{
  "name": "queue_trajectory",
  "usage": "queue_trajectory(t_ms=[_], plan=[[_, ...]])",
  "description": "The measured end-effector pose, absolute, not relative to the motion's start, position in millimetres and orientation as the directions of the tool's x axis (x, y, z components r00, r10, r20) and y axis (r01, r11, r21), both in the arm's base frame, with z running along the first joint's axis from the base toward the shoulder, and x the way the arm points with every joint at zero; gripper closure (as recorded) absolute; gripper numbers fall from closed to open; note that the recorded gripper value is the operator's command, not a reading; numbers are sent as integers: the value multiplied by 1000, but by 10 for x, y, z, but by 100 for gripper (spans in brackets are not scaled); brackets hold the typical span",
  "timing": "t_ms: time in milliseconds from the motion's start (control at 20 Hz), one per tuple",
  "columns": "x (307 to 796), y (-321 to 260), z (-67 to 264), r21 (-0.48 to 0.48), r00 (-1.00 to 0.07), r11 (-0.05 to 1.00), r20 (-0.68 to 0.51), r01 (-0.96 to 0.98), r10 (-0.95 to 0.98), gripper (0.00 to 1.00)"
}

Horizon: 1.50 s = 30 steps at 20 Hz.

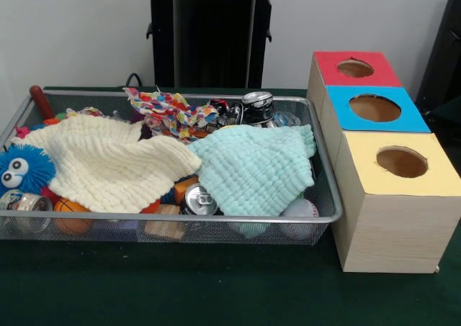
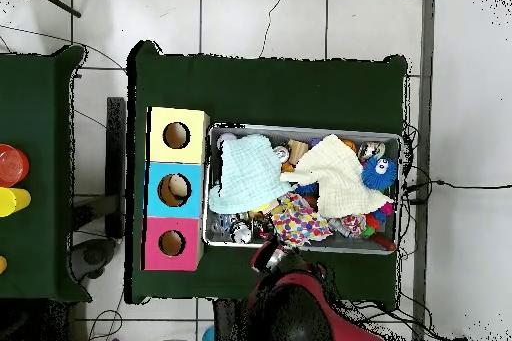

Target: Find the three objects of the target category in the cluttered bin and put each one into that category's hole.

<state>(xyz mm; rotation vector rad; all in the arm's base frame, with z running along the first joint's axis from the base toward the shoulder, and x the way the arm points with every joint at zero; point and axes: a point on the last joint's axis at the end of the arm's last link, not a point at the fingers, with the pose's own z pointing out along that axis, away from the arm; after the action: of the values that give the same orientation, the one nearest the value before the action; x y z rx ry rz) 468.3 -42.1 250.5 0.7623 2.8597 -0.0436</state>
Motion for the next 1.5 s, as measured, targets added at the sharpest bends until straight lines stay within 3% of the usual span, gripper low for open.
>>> queue_trajectory(t_ms=[900, 1500], plan=[[4511, -1454, 2190, 7, -838, 849, -159, 528, 522, 0], [4321, -1536, 1485, -30, -938, 945, -134, 325, 319, 0]])
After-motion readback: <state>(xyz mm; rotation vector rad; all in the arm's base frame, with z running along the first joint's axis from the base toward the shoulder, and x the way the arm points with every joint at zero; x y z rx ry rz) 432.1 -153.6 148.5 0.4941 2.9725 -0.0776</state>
